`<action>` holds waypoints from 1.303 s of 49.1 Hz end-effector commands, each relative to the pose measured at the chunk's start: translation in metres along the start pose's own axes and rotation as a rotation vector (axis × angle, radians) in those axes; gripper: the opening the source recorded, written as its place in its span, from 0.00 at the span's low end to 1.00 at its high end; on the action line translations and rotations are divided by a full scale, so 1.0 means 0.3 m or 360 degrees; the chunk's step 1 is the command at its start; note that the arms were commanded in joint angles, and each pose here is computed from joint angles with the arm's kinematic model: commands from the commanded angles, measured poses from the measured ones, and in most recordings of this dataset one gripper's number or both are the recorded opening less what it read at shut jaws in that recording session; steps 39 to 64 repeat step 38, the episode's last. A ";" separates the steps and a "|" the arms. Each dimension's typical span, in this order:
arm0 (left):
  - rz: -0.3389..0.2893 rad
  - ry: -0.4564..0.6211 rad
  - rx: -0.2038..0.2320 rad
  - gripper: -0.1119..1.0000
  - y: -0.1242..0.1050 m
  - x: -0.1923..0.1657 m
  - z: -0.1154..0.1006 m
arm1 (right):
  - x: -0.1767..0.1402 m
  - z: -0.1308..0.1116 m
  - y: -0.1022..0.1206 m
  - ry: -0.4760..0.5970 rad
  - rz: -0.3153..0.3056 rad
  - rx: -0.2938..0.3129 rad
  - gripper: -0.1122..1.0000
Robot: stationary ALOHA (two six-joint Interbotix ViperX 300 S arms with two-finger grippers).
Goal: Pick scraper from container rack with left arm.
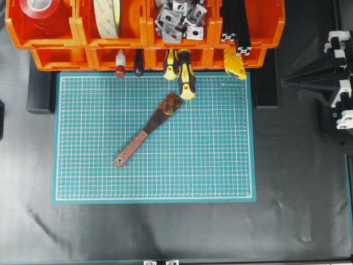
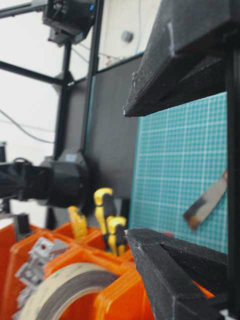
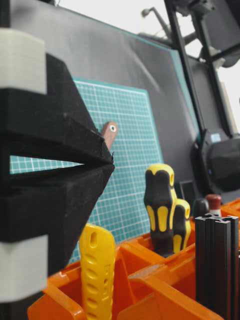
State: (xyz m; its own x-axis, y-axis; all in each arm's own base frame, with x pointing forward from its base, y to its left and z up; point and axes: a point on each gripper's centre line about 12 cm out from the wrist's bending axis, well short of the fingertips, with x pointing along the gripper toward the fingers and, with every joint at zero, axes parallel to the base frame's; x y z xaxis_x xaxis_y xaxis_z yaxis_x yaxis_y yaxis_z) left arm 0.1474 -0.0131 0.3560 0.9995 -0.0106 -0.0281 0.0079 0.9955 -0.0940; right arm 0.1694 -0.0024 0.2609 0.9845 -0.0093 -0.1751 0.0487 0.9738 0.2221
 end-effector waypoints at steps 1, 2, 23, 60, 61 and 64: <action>-0.0004 -0.0020 0.0030 0.89 -0.001 -0.004 0.014 | -0.001 0.044 0.011 -0.0047 0.0013 0.0001 0.10; -0.0007 -0.0018 0.0026 0.89 -0.001 -0.003 0.012 | -0.001 0.043 0.011 -0.0045 0.0013 0.0001 0.10; -0.0115 -0.0101 -0.0052 0.89 -0.011 -0.037 -0.009 | -0.015 0.046 0.016 -0.0009 0.0022 0.0002 0.10; -0.0097 -0.0032 -0.0046 0.89 -0.011 -0.018 -0.053 | -0.015 0.062 0.019 -0.0073 0.0030 -0.0001 0.10; -0.0097 -0.0032 -0.0046 0.89 -0.011 -0.018 -0.053 | -0.015 0.062 0.019 -0.0073 0.0030 -0.0001 0.10; -0.0097 -0.0032 -0.0046 0.89 -0.011 -0.018 -0.053 | -0.015 0.062 0.019 -0.0073 0.0030 -0.0001 0.10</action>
